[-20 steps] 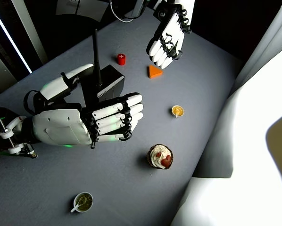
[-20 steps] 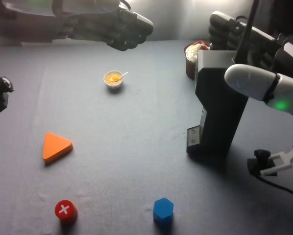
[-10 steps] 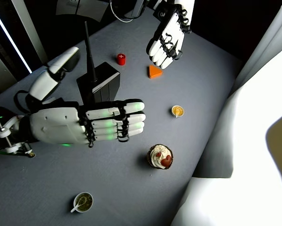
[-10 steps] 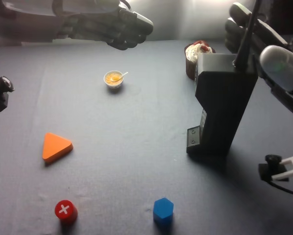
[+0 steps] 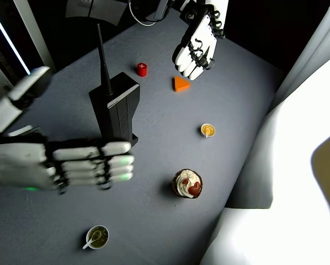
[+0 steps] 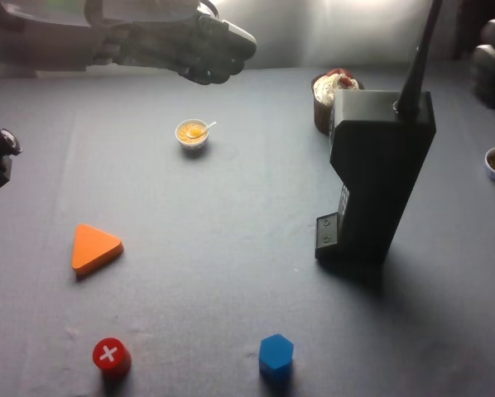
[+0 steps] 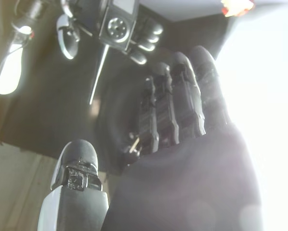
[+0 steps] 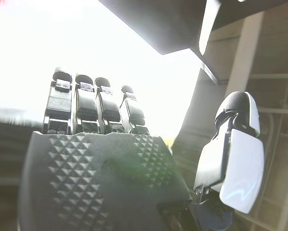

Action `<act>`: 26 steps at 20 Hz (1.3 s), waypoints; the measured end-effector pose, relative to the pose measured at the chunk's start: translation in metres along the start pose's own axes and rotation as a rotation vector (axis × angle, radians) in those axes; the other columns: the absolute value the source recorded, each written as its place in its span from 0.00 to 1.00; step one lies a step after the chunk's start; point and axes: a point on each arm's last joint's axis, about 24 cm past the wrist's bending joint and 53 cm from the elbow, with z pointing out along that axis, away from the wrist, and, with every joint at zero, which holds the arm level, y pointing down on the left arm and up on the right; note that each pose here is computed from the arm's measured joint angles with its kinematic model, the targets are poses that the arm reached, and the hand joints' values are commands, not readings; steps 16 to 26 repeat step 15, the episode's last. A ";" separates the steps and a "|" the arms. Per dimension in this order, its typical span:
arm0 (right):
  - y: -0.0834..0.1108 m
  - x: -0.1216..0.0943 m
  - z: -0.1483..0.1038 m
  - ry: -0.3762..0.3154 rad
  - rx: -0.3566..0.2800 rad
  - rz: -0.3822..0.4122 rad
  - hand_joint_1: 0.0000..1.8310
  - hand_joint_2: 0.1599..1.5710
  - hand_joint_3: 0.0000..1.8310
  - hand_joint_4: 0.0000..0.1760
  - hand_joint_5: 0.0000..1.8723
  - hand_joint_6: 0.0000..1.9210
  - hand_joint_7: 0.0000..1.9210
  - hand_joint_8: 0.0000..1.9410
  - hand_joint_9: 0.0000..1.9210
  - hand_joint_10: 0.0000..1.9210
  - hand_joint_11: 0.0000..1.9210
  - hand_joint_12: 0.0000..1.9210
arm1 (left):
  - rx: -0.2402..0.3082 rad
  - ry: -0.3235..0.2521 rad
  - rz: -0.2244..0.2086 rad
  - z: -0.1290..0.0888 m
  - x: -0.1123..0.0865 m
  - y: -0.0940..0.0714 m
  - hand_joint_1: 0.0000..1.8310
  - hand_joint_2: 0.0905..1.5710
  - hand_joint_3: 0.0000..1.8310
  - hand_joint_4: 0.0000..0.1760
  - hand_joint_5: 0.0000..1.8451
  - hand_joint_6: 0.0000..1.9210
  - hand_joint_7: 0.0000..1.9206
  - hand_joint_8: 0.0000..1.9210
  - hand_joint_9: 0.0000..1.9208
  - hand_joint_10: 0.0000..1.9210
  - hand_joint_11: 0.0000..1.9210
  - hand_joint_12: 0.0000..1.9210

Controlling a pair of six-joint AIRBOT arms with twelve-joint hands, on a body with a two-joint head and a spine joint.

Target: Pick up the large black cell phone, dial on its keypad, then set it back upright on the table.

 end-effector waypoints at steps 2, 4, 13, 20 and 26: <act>0.008 -0.005 -0.021 -0.022 0.018 -0.015 0.15 0.50 0.00 0.55 0.00 0.00 0.00 0.00 0.00 0.00 0.02 0.02 | -0.001 -0.001 0.000 0.000 0.000 0.000 0.01 0.75 0.00 0.00 0.15 0.00 0.16 0.00 0.13 0.00 0.00 0.23; 0.017 -0.008 -0.049 -0.035 0.061 -0.029 0.16 0.49 0.00 0.53 0.00 0.00 0.00 0.00 0.00 0.00 0.01 0.02 | -0.002 0.000 0.000 0.000 0.000 0.000 0.02 0.75 0.00 0.00 0.17 0.00 0.17 0.00 0.14 0.00 0.00 0.26; 0.024 -0.035 -0.133 -0.341 0.289 0.069 0.17 0.51 0.00 0.58 0.00 0.00 0.00 0.00 0.00 0.00 0.01 0.03 | 0.000 -0.002 -0.014 0.000 0.000 0.000 0.01 0.76 0.00 0.00 0.16 0.00 0.15 0.00 0.13 0.00 0.00 0.24; 0.020 -0.027 -0.147 -0.360 0.356 0.160 0.16 0.53 0.00 0.55 0.00 0.00 0.00 0.00 0.00 0.00 0.00 0.08 | -0.001 -0.004 -0.014 0.000 0.000 0.001 0.01 0.77 0.00 0.00 0.18 0.00 0.16 0.00 0.13 0.00 0.00 0.26; 0.020 -0.027 -0.147 -0.360 0.356 0.160 0.16 0.53 0.00 0.55 0.00 0.00 0.00 0.00 0.00 0.00 0.00 0.08 | -0.001 -0.004 -0.014 0.000 0.000 0.001 0.01 0.77 0.00 0.00 0.18 0.00 0.16 0.00 0.13 0.00 0.00 0.26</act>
